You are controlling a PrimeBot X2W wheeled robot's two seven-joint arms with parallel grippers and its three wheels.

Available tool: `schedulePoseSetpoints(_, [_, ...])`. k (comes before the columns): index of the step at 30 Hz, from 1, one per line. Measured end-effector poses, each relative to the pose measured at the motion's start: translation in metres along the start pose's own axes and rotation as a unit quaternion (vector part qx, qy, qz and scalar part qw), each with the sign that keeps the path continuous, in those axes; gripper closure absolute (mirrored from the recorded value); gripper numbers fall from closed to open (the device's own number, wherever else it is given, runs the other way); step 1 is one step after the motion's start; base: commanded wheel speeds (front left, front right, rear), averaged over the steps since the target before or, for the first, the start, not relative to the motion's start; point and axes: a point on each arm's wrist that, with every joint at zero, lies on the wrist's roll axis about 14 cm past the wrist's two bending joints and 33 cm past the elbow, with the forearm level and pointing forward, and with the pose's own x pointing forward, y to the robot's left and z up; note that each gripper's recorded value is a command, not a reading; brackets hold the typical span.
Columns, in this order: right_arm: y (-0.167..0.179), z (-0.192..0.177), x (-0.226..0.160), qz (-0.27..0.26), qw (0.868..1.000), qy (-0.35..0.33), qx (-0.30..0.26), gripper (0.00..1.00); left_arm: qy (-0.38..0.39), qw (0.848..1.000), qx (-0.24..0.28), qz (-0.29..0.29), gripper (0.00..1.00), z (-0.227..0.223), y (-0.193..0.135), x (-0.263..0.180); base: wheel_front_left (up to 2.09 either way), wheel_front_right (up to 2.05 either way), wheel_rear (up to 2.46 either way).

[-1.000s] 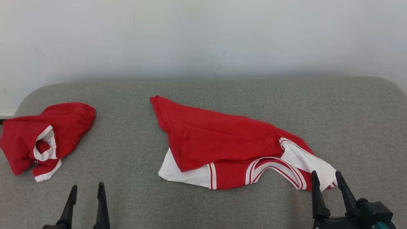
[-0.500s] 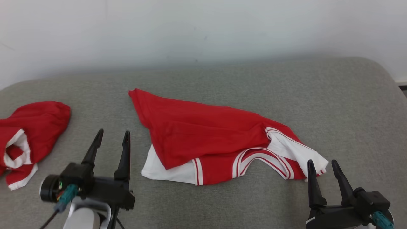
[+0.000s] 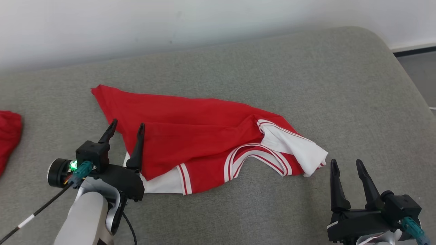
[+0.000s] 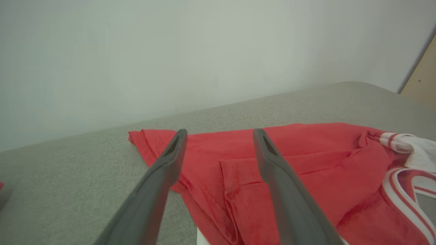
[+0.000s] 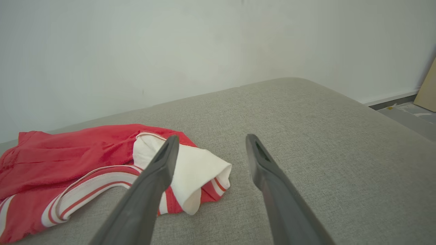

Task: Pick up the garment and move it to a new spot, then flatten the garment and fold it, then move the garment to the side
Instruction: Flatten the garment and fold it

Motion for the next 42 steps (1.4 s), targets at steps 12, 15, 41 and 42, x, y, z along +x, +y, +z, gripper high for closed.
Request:
schedulePoseSetpoints(12, [-0.015, -0.007, 0.001, -0.023, 1.000, 0.013, -0.005, 0.00, 0.110, 0.993, -0.008, -0.032, 0.00, -0.067, -0.013, 0.016, 0.00, 0.00, 0.00])
schedulePoseSetpoints(15, [-0.015, -0.008, 0.003, -0.023, 1.000, 0.014, -0.005, 0.00, 0.119, 0.992, -0.012, -0.031, 0.00, -0.073, -0.012, 0.017, 0.00, 0.00, 0.00])
schedulePoseSetpoints(41, [0.019, -0.009, 0.006, 0.028, 1.000, 0.012, 0.001, 0.00, -0.025, 1.000, 0.013, -0.009, 1.00, 0.023, 0.009, -0.018, 0.00, 0.00, 0.00])
schedulePoseSetpoints(42, [0.023, -0.009, 0.007, 0.034, 0.999, 0.012, 0.002, 0.00, -0.028, 1.000, 0.014, -0.004, 1.00, 0.023, 0.011, -0.027, 0.00, 0.00, 0.00])
